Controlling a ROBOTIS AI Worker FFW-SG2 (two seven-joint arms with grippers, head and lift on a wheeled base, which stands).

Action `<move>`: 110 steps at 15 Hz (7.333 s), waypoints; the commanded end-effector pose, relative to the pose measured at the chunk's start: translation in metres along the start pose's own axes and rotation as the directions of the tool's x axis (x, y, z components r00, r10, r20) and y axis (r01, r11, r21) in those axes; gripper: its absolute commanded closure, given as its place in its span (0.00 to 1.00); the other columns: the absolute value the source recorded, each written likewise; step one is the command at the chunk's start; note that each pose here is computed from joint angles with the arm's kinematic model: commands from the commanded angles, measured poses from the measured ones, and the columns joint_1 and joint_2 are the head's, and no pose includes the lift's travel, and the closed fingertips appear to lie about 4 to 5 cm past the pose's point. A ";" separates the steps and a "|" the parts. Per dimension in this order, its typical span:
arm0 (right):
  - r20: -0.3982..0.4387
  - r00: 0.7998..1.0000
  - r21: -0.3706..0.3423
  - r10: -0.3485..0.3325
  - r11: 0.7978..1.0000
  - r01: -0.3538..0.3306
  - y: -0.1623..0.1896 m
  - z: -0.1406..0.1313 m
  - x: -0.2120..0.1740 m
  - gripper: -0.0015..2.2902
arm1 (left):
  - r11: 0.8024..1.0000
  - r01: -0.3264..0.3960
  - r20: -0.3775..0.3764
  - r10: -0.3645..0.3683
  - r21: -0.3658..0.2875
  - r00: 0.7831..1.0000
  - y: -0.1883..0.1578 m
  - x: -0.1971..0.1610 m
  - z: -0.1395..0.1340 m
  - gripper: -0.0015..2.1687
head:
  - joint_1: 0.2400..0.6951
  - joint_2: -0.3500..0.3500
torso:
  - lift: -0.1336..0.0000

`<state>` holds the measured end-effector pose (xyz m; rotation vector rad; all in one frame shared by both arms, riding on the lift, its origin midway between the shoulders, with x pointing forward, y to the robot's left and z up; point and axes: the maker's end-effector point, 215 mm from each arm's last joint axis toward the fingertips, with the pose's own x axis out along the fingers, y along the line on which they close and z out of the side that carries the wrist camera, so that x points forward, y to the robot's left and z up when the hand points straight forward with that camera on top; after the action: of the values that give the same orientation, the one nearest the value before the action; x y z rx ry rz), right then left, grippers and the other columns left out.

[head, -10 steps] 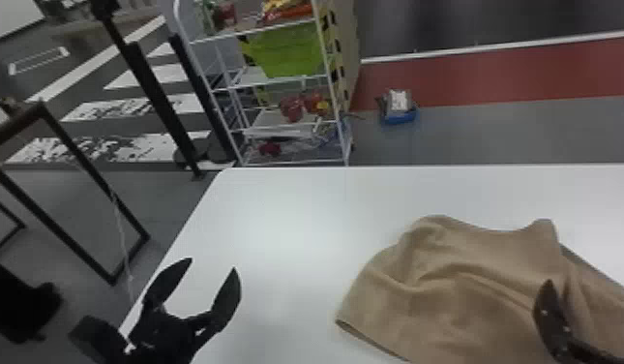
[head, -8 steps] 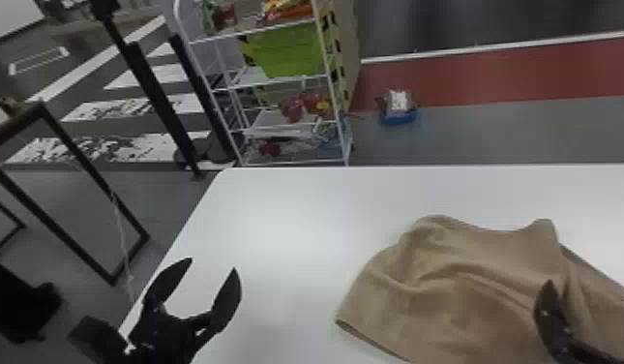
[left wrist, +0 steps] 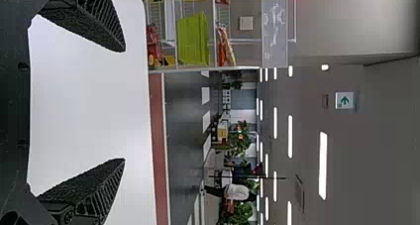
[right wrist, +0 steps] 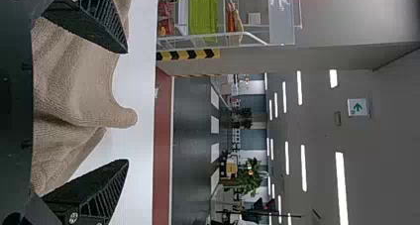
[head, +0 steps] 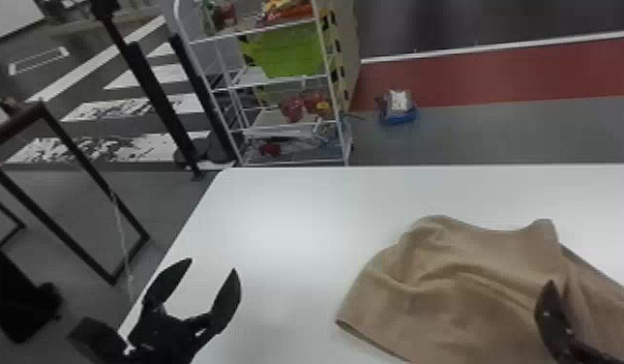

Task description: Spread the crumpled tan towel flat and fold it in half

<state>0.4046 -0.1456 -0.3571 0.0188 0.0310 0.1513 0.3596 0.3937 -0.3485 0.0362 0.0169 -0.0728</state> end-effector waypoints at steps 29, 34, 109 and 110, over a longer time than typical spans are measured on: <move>-0.489 0.773 -0.184 0.404 0.819 -0.544 -0.049 -0.014 -0.096 0.06 | 0.971 0.232 -0.048 -0.230 0.064 0.972 -0.053 0.000 0.001 0.07 | 1.00 0.98 | 0.08; -0.456 0.822 -0.170 0.340 0.874 -0.456 -0.081 0.001 -0.081 0.06 | 0.846 0.504 -0.216 -0.467 0.173 0.857 -0.132 -0.003 -0.035 0.13 | 1.00 0.71 | 0.08; -0.496 0.671 -0.274 0.551 0.634 -0.723 -0.012 -0.013 0.037 0.63 | 0.891 0.447 -0.416 -0.438 -0.081 0.797 -0.176 0.059 0.015 0.87 | 1.00 0.58 | 0.08; -0.516 0.670 -0.280 0.534 0.634 -0.721 -0.006 -0.025 0.048 0.63 | 0.894 0.441 -0.426 -0.433 -0.086 0.795 -0.175 0.062 0.007 0.87 | 1.00 0.59 | 0.08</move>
<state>0.4427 -0.1589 -0.3596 -0.4756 0.3527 0.8815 0.4047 0.2160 -0.3353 0.0782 0.4576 -0.5323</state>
